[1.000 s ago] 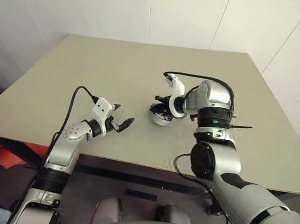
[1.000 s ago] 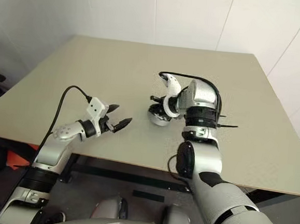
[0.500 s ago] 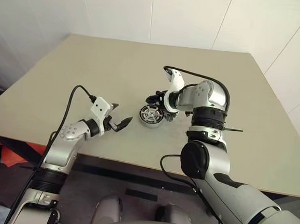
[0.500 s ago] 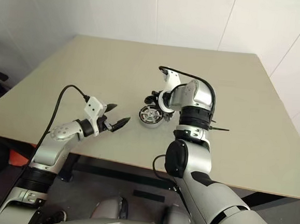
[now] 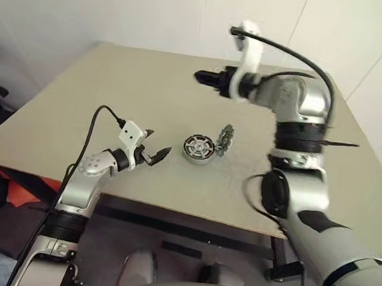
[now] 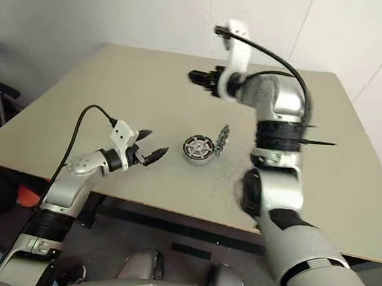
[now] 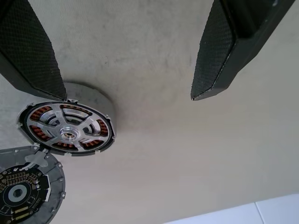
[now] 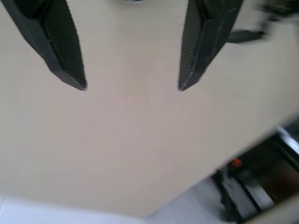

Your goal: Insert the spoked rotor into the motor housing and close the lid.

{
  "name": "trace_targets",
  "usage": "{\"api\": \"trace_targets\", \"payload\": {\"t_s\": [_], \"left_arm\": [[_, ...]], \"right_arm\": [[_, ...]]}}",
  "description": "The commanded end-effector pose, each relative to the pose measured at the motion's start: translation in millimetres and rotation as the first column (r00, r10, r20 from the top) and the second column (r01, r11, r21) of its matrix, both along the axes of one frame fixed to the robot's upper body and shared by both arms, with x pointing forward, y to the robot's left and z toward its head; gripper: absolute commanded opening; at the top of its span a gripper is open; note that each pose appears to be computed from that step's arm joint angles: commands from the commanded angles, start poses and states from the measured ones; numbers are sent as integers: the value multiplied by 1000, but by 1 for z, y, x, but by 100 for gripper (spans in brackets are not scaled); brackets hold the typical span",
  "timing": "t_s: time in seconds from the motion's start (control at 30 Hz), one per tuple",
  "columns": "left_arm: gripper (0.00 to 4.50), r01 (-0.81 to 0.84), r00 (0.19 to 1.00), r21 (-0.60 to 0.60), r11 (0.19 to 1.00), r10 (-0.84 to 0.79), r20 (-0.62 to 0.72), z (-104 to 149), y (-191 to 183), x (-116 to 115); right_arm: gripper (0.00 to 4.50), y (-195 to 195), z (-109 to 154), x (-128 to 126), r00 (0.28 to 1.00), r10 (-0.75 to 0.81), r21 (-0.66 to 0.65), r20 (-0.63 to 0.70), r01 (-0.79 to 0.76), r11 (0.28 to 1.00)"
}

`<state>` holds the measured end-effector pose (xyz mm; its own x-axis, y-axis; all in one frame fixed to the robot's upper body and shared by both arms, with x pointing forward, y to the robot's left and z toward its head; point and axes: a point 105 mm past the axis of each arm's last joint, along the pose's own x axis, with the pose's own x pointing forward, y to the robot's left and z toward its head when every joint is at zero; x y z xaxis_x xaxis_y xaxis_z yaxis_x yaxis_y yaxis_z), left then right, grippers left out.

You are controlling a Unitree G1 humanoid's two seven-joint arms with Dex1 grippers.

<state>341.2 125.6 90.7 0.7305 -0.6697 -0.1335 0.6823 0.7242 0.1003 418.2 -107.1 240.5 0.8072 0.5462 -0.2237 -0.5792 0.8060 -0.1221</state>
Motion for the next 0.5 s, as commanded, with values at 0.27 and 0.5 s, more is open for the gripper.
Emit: {"api": "trace_targets", "payload": {"t_s": [0.27, 0.5], "left_arm": [[450, 93, 995, -16, 996, -92, 41, 23, -6, 13], [450, 109, 993, -3, 994, -109, 35, 22, -7, 16]], "right_arm": [[257, -101, -93, -26, 999, 11, -570, 46, 18, 821], [19, -76, -108, -57, 992, 105, -443, -66, -123, 888]]}}
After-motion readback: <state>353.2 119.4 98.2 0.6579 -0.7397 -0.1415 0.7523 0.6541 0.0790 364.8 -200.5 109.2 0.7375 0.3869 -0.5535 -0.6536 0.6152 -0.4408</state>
